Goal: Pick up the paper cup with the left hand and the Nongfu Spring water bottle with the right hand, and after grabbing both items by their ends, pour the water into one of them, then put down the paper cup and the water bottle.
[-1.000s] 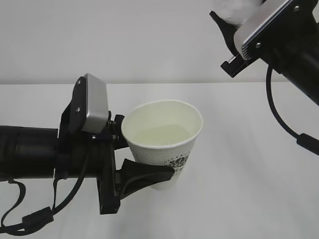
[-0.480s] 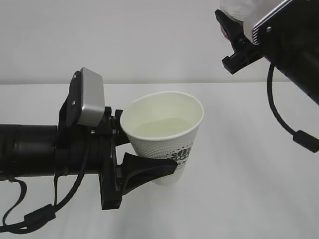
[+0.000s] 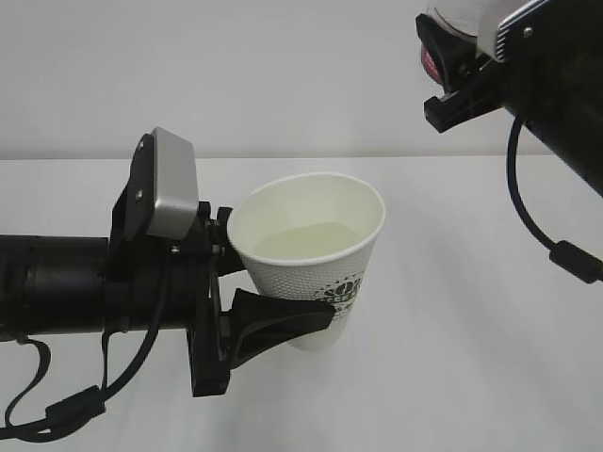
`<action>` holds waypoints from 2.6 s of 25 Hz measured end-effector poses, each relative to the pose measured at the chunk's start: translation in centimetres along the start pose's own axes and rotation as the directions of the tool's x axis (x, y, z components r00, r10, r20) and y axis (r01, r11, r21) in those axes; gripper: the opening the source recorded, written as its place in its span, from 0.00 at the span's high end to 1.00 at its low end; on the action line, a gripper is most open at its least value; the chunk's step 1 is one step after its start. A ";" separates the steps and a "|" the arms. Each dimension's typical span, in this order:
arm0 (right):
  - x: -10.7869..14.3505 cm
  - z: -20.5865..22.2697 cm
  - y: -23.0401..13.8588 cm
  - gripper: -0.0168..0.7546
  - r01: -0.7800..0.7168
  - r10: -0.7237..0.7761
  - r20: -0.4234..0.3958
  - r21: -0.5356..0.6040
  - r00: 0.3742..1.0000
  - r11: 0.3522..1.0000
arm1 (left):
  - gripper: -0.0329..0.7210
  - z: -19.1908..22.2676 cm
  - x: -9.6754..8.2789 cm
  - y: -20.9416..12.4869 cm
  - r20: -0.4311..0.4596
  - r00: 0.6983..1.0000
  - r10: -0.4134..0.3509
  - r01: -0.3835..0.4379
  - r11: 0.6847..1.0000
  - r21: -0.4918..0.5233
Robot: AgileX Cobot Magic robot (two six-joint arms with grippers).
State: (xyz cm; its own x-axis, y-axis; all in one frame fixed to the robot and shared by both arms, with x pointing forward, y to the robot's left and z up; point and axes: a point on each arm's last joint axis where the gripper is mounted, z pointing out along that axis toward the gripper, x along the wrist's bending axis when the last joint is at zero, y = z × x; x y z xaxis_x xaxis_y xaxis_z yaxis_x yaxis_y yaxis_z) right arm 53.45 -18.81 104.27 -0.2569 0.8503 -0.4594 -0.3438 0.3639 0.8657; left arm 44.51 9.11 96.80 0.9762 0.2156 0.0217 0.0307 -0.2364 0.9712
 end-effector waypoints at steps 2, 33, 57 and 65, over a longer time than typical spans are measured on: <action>0.1 0.0 -0.3 0.37 -0.033 0.033 -0.013 0.031 0.999 0.999 | 0.31 0.0 0.0 0.0 0.000 1.000 0.000 0.000 1.000 0.000; -0.4 -0.4 -2.7 0.37 -0.314 0.286 0.138 0.274 0.948 0.909 | 0.31 0.0 0.0 0.0 0.000 1.000 0.000 0.000 1.000 -0.001; 0.5 -5.9 -6.7 0.37 -0.342 0.254 0.259 0.389 0.932 0.856 | 0.31 0.0 0.0 0.0 0.001 1.000 0.000 0.000 1.000 -0.002; -0.2 -6.0 -6.8 0.37 -0.309 0.190 0.319 0.383 0.929 0.870 | 0.31 0.0 0.0 0.0 0.001 1.000 0.000 0.000 1.000 -0.002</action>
State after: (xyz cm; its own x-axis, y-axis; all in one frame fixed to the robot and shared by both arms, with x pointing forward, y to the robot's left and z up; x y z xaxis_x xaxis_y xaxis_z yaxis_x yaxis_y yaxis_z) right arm 50.39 -23.75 97.32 -0.0161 0.9798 -0.1992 0.1262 0.1996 0.9717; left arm 44.50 9.10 96.82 0.9765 0.2145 0.0214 0.0302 -0.2345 0.9716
